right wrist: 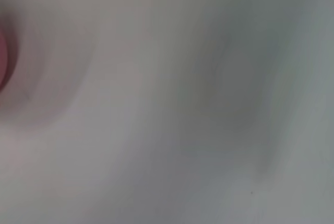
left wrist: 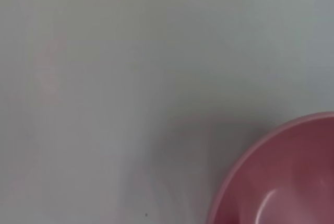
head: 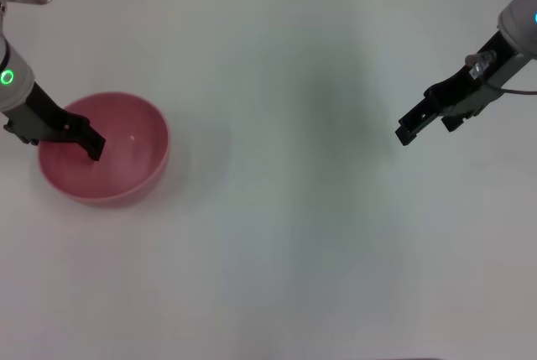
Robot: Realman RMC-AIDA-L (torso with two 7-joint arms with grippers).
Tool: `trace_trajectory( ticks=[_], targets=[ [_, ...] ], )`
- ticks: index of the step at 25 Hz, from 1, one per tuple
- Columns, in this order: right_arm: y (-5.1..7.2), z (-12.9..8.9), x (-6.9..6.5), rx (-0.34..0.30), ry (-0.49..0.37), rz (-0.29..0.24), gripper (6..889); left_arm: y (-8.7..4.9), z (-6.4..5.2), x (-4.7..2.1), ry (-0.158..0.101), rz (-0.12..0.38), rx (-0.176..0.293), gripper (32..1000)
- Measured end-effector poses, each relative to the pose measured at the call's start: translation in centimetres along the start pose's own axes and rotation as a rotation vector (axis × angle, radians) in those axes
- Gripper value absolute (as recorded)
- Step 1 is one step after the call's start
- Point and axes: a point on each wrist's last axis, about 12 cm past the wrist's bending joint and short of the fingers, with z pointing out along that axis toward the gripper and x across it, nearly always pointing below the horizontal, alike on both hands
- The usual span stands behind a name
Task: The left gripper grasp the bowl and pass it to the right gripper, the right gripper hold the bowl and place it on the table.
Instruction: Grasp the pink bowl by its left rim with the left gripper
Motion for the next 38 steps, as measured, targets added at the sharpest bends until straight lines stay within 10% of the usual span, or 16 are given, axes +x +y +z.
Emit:
trace_trajectory(
  ticks=[7,23,38],
  targets=[
    [0.00,0.00,0.00,0.000,0.000,-0.006,879,-0.04,0.04,-0.08,-0.007,-0.002,-0.004,731],
    [0.09,-0.07,-0.12,0.001,-0.001,-0.014,879,0.07,-0.03,-0.19,0.003,0.032,-0.027,110],
    [0.03,-0.01,-0.01,-0.002,0.000,-0.011,879,-0.30,-0.68,-0.55,0.020,0.072,-0.018,66]
  ],
)
